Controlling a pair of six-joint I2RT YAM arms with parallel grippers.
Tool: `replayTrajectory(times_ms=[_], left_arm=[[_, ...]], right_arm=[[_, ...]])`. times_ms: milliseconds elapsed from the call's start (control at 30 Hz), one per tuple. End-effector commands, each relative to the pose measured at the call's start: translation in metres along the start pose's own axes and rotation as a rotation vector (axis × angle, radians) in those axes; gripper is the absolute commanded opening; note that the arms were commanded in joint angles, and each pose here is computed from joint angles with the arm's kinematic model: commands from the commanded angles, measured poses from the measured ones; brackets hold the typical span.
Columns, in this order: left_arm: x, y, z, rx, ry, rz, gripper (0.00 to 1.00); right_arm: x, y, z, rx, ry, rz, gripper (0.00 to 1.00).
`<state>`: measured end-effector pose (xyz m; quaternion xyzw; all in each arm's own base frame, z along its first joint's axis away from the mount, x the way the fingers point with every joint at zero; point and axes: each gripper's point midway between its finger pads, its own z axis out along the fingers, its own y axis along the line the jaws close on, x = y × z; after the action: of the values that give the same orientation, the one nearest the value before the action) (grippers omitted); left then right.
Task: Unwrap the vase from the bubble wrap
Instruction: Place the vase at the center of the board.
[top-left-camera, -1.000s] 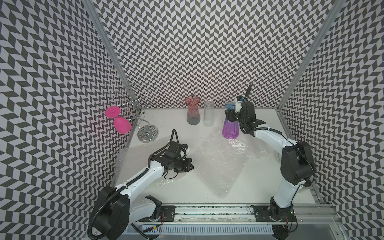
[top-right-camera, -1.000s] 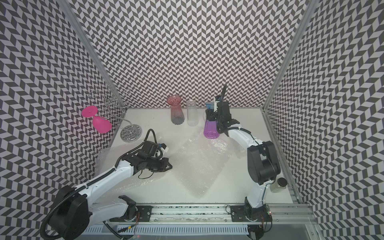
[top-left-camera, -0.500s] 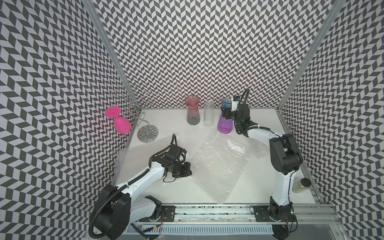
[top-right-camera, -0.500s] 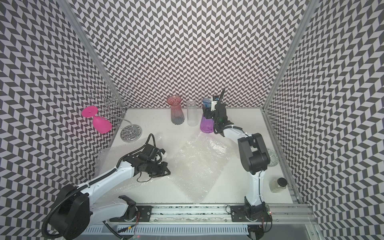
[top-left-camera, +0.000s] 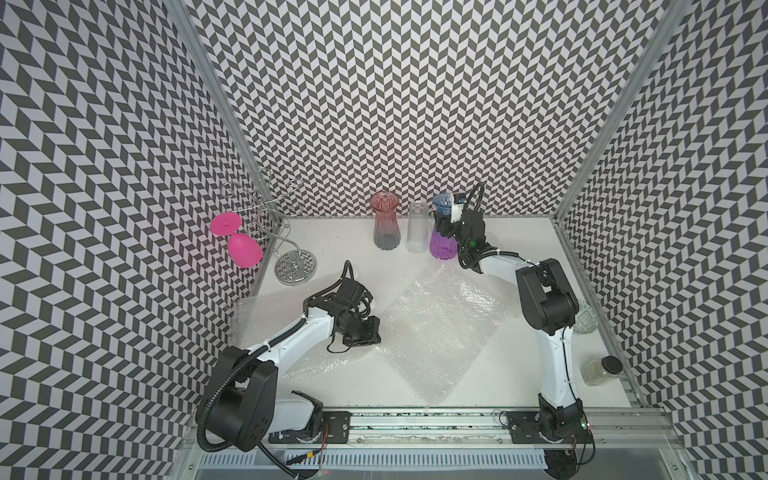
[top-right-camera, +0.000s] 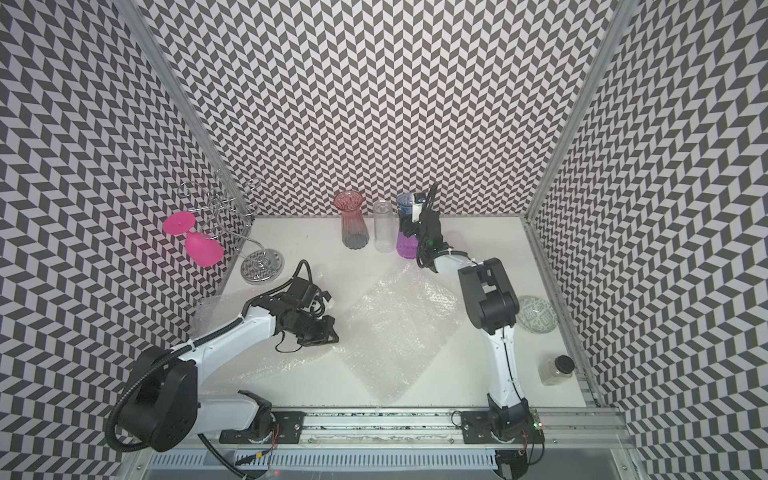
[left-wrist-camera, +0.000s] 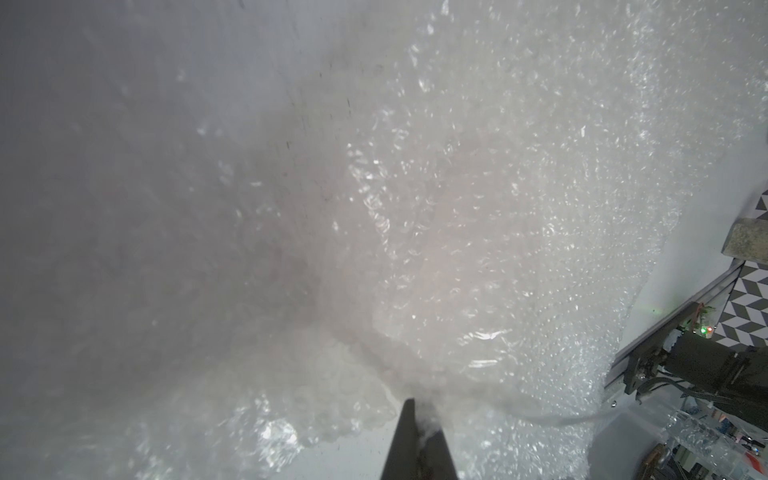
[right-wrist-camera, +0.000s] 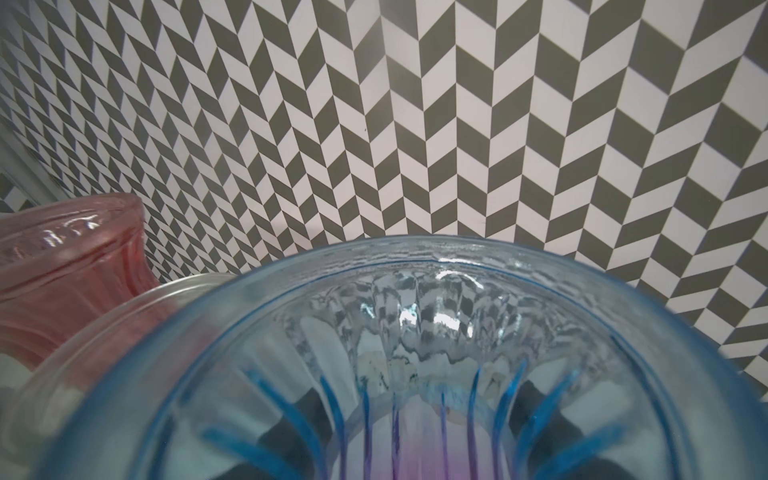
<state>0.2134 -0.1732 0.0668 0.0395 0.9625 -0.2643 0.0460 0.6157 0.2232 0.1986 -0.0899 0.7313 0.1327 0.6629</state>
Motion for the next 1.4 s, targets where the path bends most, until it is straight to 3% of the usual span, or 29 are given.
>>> replayTrajectory(times_ms=[0, 333, 533, 867, 1067, 1133, 1367], left_arm=[[-0.005, -0.001, -0.001, -0.001, 0.012, 0.037, 0.00], [-0.015, 0.003, 0.005, -0.011, 0.033, 0.047, 0.00], [-0.020, 0.002, 0.007, -0.009, 0.037, 0.050, 0.00], [-0.029, 0.002, 0.003, -0.011, 0.010, 0.045, 0.00], [-0.033, 0.001, 0.000, -0.004, -0.011, 0.043, 0.00], [-0.034, 0.000, -0.001, -0.003, -0.023, 0.043, 0.00], [-0.035, 0.002, 0.000, 0.008, -0.049, 0.039, 0.00]], right_arm=[[-0.107, 0.009, -0.009, -0.013, -0.347, -0.015, 0.00], [-0.089, 0.006, -0.019, -0.012, -0.402, -0.044, 0.00], [-0.080, 0.008, -0.025, -0.022, -0.405, -0.081, 0.07], [-0.077, 0.005, -0.033, -0.004, -0.405, -0.107, 0.42], [-0.079, 0.003, -0.041, 0.010, -0.401, -0.123, 0.75], [-0.080, 0.001, -0.045, 0.019, -0.401, -0.121, 0.97], [-0.087, 0.001, -0.060, 0.027, -0.393, -0.144, 0.99]])
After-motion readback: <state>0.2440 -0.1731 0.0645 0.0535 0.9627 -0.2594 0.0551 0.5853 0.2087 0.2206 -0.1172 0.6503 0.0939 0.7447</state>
